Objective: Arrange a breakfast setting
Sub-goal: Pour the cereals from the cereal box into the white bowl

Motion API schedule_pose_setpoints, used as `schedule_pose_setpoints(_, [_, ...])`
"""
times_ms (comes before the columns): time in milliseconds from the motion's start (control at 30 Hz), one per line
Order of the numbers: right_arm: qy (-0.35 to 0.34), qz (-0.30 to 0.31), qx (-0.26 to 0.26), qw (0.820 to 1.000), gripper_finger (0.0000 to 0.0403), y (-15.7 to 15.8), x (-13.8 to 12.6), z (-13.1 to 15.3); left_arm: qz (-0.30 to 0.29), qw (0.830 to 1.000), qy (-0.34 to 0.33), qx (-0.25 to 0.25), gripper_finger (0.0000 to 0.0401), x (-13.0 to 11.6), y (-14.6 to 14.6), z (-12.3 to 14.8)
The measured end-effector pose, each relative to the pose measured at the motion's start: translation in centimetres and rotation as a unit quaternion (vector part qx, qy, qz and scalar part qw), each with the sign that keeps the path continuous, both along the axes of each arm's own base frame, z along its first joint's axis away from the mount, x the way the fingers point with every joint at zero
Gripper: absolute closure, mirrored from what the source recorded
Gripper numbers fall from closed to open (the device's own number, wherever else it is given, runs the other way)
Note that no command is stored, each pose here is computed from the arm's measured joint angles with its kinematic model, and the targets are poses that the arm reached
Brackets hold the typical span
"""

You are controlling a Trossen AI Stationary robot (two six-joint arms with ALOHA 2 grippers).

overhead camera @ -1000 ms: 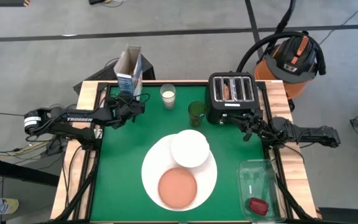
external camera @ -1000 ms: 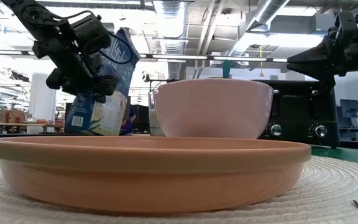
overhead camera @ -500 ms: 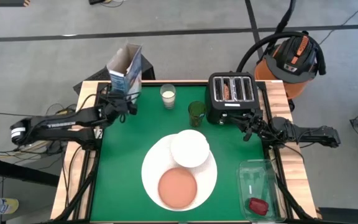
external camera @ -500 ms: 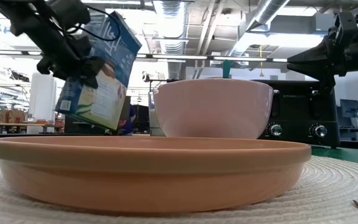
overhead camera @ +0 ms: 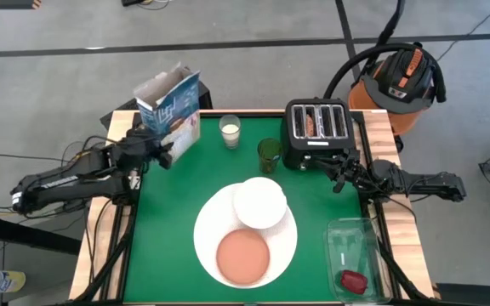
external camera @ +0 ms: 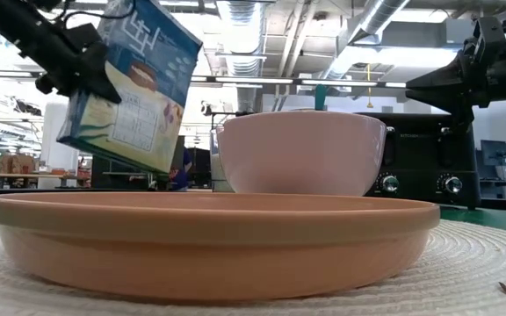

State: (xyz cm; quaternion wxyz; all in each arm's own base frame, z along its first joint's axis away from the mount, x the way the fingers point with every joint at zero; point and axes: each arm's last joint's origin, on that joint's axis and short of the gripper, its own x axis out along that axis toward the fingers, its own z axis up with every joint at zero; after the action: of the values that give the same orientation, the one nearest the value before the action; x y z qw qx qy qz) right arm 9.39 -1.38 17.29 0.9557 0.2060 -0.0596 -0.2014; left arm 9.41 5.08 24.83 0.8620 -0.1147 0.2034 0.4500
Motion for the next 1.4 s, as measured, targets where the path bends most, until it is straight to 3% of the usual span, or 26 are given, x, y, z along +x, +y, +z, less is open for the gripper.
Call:
schedule_pose_setpoints(433, [0.0,0.0,0.0,1.0,0.0296,0.0,0.0,0.0,-0.145,0.989,-0.016,0.036,0.0176,-1.7,-1.3,5.4])
schedule_pose_setpoints(633, [0.0,0.0,0.0,1.0,0.0296,0.0,0.0,0.0,-0.216,0.976,-0.021,0.028,0.0177,-3.0,-2.2,7.9])
schedule_pose_setpoints(933, [0.0,0.0,0.0,1.0,0.0296,0.0,0.0,0.0,-0.243,0.967,-0.037,0.072,0.0175,-4.3,-2.8,12.6])
schedule_pose_setpoints(1200, [0.0,0.0,0.0,1.0,0.0296,0.0,0.0,0.0,-0.298,0.952,0.018,0.062,0.0174,-3.3,-2.7,15.0])
schedule_pose_setpoints(1400, [0.0,0.0,0.0,1.0,0.0296,0.0,0.0,0.0,-0.306,0.945,0.095,0.069,0.0173,-2.6,-2.3,16.7])
